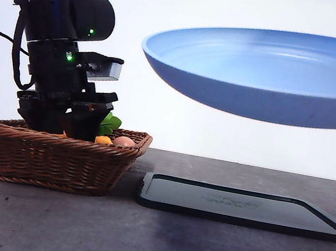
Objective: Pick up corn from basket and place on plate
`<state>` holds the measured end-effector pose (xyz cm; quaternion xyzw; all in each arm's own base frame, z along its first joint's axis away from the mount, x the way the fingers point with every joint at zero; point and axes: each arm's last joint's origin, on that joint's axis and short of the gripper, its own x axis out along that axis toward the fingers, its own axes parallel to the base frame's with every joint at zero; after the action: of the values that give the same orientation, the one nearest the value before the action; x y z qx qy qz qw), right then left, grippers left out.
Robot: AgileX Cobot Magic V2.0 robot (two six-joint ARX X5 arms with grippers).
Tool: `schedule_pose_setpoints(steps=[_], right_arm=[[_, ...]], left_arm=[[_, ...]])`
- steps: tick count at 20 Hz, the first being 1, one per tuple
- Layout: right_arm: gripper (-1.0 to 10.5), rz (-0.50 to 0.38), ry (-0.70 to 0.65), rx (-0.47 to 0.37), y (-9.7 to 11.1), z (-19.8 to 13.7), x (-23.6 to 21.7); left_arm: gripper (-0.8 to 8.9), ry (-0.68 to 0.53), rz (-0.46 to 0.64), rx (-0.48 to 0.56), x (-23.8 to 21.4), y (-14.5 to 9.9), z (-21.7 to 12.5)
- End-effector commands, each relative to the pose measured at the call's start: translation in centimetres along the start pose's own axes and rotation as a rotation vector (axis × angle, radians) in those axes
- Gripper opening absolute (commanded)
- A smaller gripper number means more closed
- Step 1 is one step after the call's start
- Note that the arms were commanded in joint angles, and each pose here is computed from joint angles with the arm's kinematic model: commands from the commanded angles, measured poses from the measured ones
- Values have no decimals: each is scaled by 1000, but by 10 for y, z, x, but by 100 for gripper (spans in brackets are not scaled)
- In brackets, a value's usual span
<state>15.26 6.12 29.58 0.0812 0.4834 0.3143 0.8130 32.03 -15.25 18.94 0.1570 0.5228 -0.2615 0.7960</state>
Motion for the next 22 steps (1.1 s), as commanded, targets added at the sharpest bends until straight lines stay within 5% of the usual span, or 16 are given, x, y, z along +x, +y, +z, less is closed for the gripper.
schedule_pose_setpoints(steps=[1,8,13,18,22], right_arm=[[4,9,-22,-22,2,5,-3],[4,9,-29,-24,3,6,-3],[4,11,-35,-12,-1,14,6],[4,29,12,49,-18,35,42],[4,149,82,133,-33,47,79]], left_arm=[[224,15,-3,15,5,-2,3],[190,1,4,-24,-16,1,9],[190,-179,2,-35,-93,-5,18],[190,-329,-220,-40,-161,-27,2],[190,-313,-353,53,-159,-57,3]])
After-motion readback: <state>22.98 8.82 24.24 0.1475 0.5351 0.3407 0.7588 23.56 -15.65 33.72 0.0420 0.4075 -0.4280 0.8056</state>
